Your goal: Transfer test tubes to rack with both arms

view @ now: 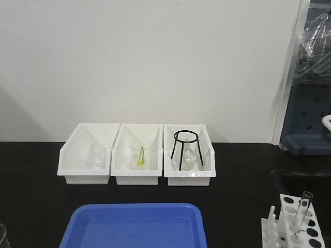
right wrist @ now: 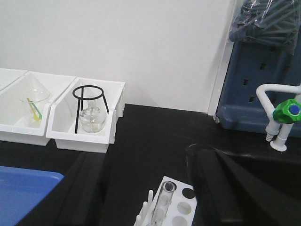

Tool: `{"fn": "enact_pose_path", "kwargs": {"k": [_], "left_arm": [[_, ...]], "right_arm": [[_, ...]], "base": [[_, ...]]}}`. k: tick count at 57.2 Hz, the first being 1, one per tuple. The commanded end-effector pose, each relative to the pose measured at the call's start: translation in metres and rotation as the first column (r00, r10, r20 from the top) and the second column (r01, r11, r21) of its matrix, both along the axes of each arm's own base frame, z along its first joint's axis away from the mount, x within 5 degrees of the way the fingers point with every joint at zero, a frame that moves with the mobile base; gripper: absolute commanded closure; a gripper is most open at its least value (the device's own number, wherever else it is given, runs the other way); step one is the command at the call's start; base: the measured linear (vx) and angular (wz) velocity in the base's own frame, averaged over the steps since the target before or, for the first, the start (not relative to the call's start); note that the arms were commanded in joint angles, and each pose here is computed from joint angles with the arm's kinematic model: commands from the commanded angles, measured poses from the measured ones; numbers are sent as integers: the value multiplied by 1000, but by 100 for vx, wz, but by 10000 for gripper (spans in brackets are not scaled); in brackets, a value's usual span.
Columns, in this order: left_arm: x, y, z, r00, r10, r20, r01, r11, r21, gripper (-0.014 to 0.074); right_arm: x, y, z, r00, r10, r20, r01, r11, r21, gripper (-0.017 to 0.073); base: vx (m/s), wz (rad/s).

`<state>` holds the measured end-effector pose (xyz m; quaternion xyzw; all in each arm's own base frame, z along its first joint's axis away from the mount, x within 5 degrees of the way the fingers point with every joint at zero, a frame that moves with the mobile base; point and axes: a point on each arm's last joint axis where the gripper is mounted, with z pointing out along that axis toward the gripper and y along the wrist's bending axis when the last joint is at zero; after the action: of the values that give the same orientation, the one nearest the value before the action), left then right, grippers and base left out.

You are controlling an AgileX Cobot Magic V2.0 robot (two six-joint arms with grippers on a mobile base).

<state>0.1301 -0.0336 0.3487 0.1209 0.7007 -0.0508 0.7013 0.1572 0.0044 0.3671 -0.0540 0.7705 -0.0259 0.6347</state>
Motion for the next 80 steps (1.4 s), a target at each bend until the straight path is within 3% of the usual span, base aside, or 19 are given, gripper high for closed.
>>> {"fn": "enact_pose_path", "kwargs": {"k": [1, 4, 9, 20, 29, 37, 46, 58, 67, 80], "left_arm": [[-2, -3, 11, 998, -34, 61, 38, 998, -53, 153], [-3, -2, 7, 999, -30, 39, 34, 995, -94, 189], [-8, -1, 0, 999, -29, 23, 31, 992, -120, 294], [-25, 4, -10, 998, -30, 59, 36, 994, -103, 600], [-46, 11, -26, 990, -19, 139, 23, 999, -24, 599], [-61, 21, -50, 984, 66, 168, -54, 996, -75, 599], [-72, 31, -81, 969, 191, 158, -167, 974, -153, 599], [-75, 35, -132, 957, 262, 125, -243, 959, -149, 599], [-76, 35, -140, 962, 271, 19, -267, 956, -121, 598], [-76, 36, -146, 961, 274, -37, -276, 955, -106, 598]], "right_arm": [[-1, -1, 19, 993, -7, 117, 7, 1000, -5, 101], [-1, -1, 19, 993, -7, 117, 7, 1000, -5, 101], [-1, -1, 19, 993, -7, 117, 7, 1000, -5, 101], [-2, -1, 19, 993, -7, 116, 7, 1000, -5, 101], [-1, -1, 19, 993, -7, 117, 7, 1000, -5, 101], [-1, -1, 19, 993, -7, 118, 7, 1000, -5, 101], [-1, -1, 19, 993, -7, 118, 7, 1000, -5, 101], [-1, -1, 19, 993, -7, 118, 7, 1000, -5, 101], [-1, -1, 19, 993, -7, 117, 7, 1000, -5, 101], [-1, -1, 19, 993, -7, 116, 7, 1000, -5, 101]], "base": [[0, 0], [0, 0], [0, 0], [0, 0], [0, 0], [0, 0], [0, 0], [0, 0], [0, 0], [0, 0]]}}
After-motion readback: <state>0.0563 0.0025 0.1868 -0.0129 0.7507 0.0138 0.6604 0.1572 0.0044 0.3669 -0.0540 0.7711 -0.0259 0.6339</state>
